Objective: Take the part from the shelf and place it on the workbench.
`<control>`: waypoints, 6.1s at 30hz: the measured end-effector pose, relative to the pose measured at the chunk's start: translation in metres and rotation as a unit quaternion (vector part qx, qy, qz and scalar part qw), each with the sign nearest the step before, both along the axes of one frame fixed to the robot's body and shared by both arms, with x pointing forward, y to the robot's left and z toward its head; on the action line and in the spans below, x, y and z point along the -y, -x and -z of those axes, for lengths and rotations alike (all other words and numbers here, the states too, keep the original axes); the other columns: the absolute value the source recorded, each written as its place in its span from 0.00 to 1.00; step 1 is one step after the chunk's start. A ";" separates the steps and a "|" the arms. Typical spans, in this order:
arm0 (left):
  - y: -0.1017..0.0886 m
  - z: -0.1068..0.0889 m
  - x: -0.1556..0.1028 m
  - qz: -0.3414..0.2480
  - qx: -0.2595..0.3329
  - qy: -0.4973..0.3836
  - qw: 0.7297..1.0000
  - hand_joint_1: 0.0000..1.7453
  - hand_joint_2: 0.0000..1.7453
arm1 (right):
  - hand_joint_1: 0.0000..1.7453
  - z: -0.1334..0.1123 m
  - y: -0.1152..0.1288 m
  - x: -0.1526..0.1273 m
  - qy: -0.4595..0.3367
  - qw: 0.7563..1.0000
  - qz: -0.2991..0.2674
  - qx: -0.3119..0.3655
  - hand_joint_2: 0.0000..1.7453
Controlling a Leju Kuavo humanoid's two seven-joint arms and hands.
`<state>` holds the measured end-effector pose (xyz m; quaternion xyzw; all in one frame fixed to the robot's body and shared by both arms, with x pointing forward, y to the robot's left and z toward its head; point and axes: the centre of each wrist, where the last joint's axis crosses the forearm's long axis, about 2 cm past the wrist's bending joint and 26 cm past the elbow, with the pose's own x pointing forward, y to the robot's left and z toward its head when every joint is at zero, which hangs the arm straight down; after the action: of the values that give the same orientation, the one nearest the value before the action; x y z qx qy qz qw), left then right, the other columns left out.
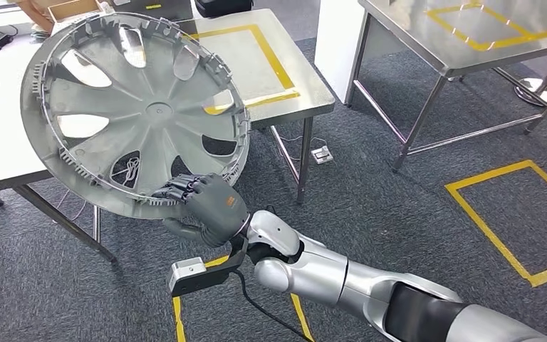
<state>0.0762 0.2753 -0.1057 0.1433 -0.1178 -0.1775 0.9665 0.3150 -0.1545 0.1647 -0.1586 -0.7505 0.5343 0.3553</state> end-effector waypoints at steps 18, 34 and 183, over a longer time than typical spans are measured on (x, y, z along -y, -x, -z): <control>0.003 0.001 0.000 0.000 -0.003 0.000 1.000 0.00 1.00 | 1.00 0.002 0.002 -0.001 -0.001 1.000 0.000 -0.004 1.00; 0.006 0.001 0.000 0.002 -0.007 0.000 1.000 0.00 1.00 | 1.00 0.003 0.003 -0.002 -0.003 1.000 0.000 -0.006 1.00; -0.012 -0.003 0.009 0.034 -0.008 0.007 0.999 0.00 0.00 | 0.00 -0.104 -0.108 0.095 -0.108 0.972 0.187 0.094 0.00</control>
<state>0.0886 0.2661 -0.1032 0.1309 -0.1165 -0.2105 0.9618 0.4234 -0.2493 0.2692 -0.3064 -0.7908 0.3572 0.3912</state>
